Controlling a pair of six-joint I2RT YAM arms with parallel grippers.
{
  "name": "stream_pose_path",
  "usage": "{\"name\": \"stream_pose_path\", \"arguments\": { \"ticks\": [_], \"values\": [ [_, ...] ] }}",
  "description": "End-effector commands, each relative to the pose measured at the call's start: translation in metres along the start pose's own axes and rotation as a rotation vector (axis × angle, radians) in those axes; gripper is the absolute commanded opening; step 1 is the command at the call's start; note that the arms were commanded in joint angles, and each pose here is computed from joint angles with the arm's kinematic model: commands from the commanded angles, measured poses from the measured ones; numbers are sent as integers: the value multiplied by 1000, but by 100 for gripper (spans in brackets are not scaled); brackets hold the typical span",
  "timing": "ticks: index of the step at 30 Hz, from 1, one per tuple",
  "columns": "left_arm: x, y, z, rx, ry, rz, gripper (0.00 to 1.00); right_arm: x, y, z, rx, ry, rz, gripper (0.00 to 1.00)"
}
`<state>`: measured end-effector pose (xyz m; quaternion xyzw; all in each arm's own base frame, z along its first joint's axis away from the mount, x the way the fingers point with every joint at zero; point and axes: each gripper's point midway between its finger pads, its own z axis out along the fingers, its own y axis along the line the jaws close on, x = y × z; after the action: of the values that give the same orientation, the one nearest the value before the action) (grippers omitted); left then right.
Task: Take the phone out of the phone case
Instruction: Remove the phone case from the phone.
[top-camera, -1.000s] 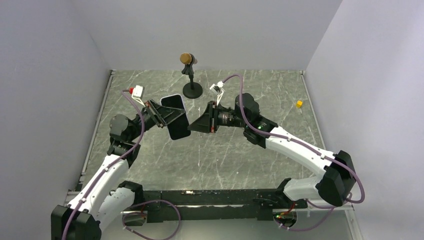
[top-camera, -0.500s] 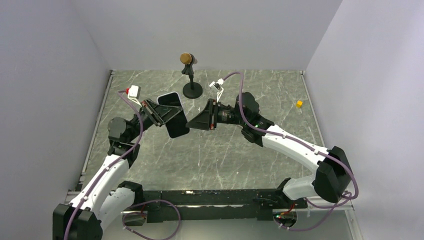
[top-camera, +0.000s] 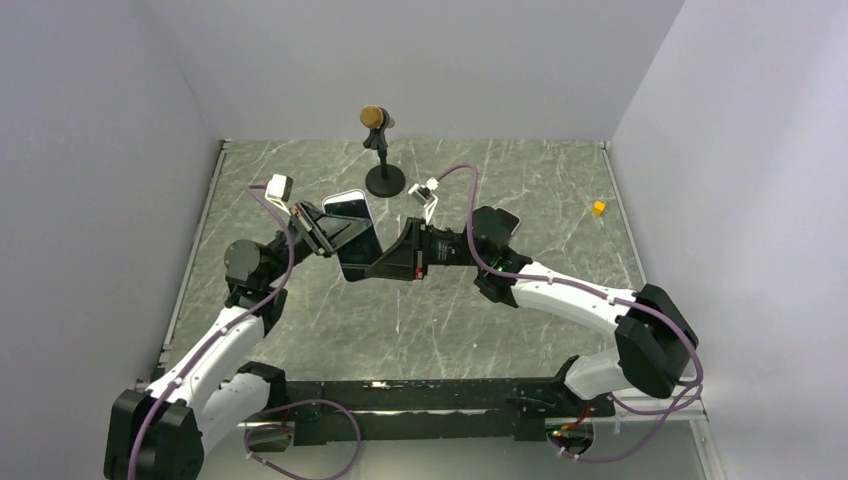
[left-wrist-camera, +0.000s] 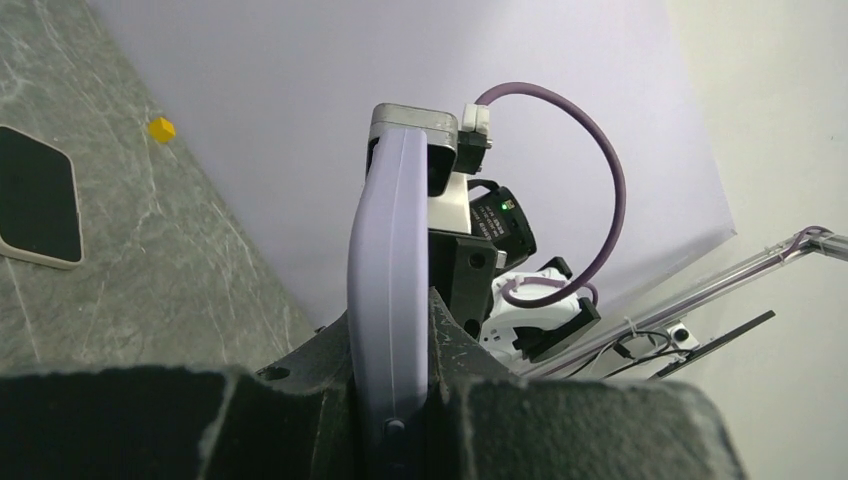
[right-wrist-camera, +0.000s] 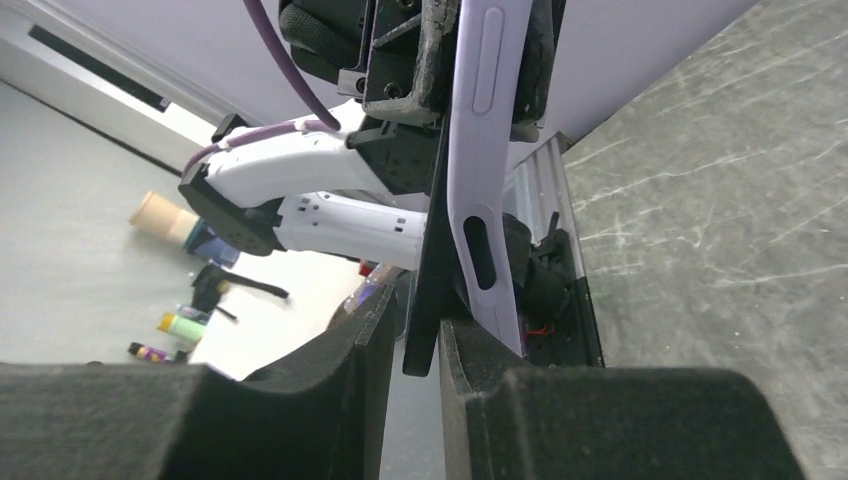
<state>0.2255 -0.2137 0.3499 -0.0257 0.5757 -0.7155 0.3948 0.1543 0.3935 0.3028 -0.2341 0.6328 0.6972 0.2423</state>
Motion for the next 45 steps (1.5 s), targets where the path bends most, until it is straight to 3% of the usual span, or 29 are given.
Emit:
{"name": "stream_pose_path", "arguments": {
  "ticks": [1,6,13,15,17,18,20,24,25,28,32,36,40,45],
  "values": [
    [-6,-83,-3,274,-47,73,0,39,-21,2,3,83,190,27],
    [10,-78,-1,244,27,115,0,13,-25,0,3,11,207,35],
    [33,-57,-3,137,118,184,0,-18,-34,6,79,-36,142,32],
    [35,-55,-4,124,130,209,0,-21,-33,8,76,-40,129,24],
    [37,-52,-4,113,141,244,0,-21,-32,9,56,-39,133,2],
    [37,-49,-4,96,145,255,0,-21,-28,10,34,-37,137,0],
    [36,-38,-5,36,147,293,16,-20,-26,6,14,-46,154,0],
    [21,-5,-18,-183,70,390,68,-20,-21,-8,-6,-67,201,0],
    [16,-3,-25,-228,33,428,86,-21,-19,-13,-16,-77,210,0],
    [1,7,-45,-339,-65,515,99,-27,-17,-30,-24,-121,240,0],
    [0,8,-58,-343,-130,535,99,-37,-22,-45,0,-164,258,0],
    [17,6,-51,-219,-96,486,84,-52,-23,-59,-1,-224,282,0],
    [41,11,-39,-205,50,542,94,-65,-18,-64,-51,-266,304,0],
    [53,12,-26,-212,76,579,93,-70,-9,-63,-154,-284,346,0]
  ]
}}
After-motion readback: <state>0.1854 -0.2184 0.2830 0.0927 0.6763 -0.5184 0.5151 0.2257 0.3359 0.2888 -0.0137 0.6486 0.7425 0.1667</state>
